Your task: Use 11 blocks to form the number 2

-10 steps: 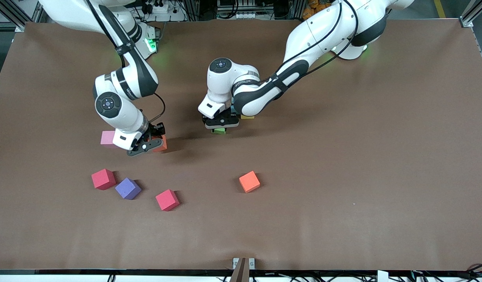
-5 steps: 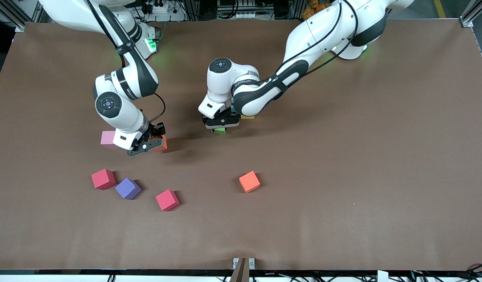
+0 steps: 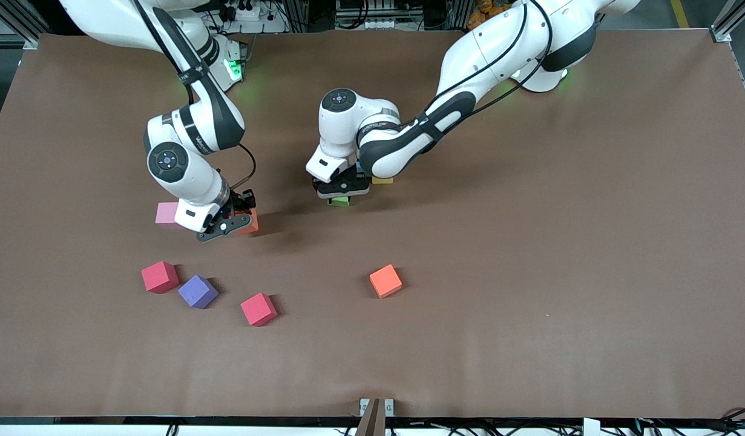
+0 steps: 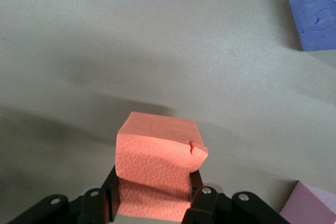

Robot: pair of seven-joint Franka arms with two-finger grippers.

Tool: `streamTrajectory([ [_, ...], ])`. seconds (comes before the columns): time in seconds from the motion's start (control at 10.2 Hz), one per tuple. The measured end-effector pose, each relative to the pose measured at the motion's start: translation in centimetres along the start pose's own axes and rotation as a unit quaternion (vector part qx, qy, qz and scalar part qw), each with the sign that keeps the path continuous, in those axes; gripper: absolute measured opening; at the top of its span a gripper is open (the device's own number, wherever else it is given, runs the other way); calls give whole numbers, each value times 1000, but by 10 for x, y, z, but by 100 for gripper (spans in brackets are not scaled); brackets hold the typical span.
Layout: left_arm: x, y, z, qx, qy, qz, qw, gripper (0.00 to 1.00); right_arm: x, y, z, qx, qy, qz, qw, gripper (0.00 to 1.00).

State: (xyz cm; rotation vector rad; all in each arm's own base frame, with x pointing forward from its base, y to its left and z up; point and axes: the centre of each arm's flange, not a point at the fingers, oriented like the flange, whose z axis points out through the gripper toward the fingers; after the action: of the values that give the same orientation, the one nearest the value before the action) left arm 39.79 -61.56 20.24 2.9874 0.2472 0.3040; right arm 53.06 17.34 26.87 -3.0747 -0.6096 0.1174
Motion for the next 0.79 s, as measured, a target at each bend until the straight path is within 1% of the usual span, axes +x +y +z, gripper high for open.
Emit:
streamTrajectory([
  [0.79,-3,1,0,4,0,-13,1000,51,0,0,0,0,0,0,1000,53],
])
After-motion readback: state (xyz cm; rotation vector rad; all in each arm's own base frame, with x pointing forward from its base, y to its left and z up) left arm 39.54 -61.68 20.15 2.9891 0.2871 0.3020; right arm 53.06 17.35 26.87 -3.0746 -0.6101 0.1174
